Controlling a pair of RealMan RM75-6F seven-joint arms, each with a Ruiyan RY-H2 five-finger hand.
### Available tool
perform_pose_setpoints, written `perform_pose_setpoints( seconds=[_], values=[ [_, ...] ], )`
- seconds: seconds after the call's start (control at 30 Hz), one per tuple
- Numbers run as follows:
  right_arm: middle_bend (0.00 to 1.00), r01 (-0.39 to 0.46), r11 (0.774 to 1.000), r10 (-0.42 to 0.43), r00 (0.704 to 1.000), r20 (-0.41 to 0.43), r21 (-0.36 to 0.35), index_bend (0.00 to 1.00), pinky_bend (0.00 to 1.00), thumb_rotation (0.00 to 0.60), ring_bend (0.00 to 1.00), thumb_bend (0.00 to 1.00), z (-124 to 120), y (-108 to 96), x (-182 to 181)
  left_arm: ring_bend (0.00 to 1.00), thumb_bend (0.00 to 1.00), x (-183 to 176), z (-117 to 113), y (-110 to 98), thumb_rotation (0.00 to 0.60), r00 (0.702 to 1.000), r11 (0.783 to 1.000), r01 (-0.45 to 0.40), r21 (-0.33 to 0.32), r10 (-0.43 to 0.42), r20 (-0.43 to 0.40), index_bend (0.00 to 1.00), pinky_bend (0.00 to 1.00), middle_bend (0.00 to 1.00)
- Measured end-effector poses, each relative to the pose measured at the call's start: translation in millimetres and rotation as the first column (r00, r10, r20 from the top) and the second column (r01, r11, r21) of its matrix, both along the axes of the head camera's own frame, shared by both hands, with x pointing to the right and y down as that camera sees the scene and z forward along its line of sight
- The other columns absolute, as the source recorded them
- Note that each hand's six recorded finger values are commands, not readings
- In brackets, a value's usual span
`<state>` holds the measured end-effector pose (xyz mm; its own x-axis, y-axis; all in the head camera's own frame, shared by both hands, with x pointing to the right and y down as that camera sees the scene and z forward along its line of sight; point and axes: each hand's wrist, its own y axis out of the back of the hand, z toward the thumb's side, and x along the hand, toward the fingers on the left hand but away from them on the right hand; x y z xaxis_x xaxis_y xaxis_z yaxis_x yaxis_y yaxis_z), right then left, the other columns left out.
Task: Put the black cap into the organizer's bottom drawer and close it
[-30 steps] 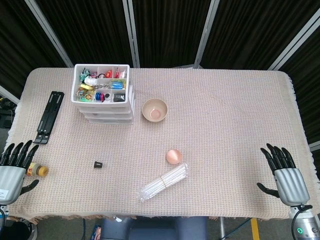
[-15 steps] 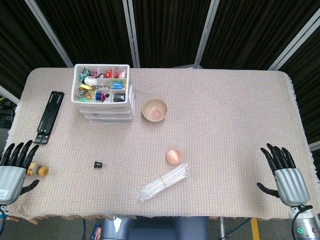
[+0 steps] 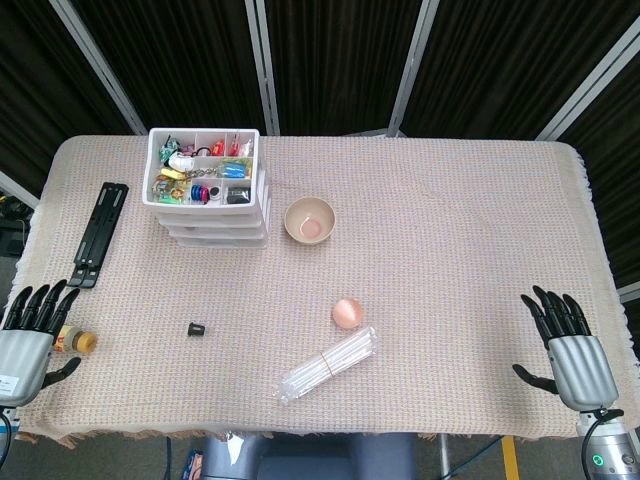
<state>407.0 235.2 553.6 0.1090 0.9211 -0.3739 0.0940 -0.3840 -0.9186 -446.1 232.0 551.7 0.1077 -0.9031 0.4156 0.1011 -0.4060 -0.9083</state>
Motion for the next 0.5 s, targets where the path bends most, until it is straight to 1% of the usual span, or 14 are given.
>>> perform_pose_setpoints(
  seconds=[0.07, 0.17, 0.23, 0.33, 0.43, 0.5],
  values=[
    [0.00, -0.002, 1.000, 0.002, 1.000, 0.001, 0.000, 0.08, 0.00, 0.600, 0.00, 0.04, 0, 0, 1, 0.53, 0.46, 3, -1, -6, 0.600, 1.000, 1.000, 0.002, 0.024, -0.001, -0.020, 0.00, 0.43, 0.62],
    [0.00, -0.002, 1.000, 0.002, 1.000, 0.004, -0.001, 0.08, 0.00, 0.600, 0.00, 0.04, -1, 0, 0, 0.70, 0.49, 10, 1, -17, 0.600, 0.999, 0.998, -0.001, 0.059, 0.005, -0.051, 0.00, 0.53, 0.80],
    [0.00, -0.001, 1.000, 0.001, 1.000, 0.005, -0.001, 0.08, 0.00, 0.600, 0.00, 0.04, -1, 0, 0, 0.76, 0.50, 12, 4, -22, 0.600, 0.997, 0.998, 0.008, 0.059, -0.004, -0.076, 0.00, 0.57, 0.87],
    [0.00, -0.001, 1.000, 0.001, 1.000, 0.003, 0.001, 0.08, 0.00, 0.600, 0.00, 0.04, -1, 0, 0, 0.81, 0.56, 14, 15, -30, 0.600, 0.991, 0.998, 0.051, 0.026, -0.048, -0.123, 0.00, 0.61, 0.92],
    [0.00, -0.003, 1.000, 0.003, 1.000, 0.002, 0.001, 0.08, 0.00, 0.600, 0.00, 0.04, -1, 0, 1, 0.84, 0.58, 18, 30, -39, 0.600, 0.979, 0.993, 0.109, -0.034, -0.113, -0.171, 0.00, 0.63, 0.95],
    [0.00, -0.003, 1.000, 0.003, 1.000, 0.003, -0.001, 0.08, 0.00, 0.600, 0.00, 0.04, -1, 0, 1, 0.84, 0.59, 22, 42, -46, 0.600, 0.963, 0.984, 0.153, -0.089, -0.168, -0.209, 0.00, 0.64, 0.96]
  ],
)
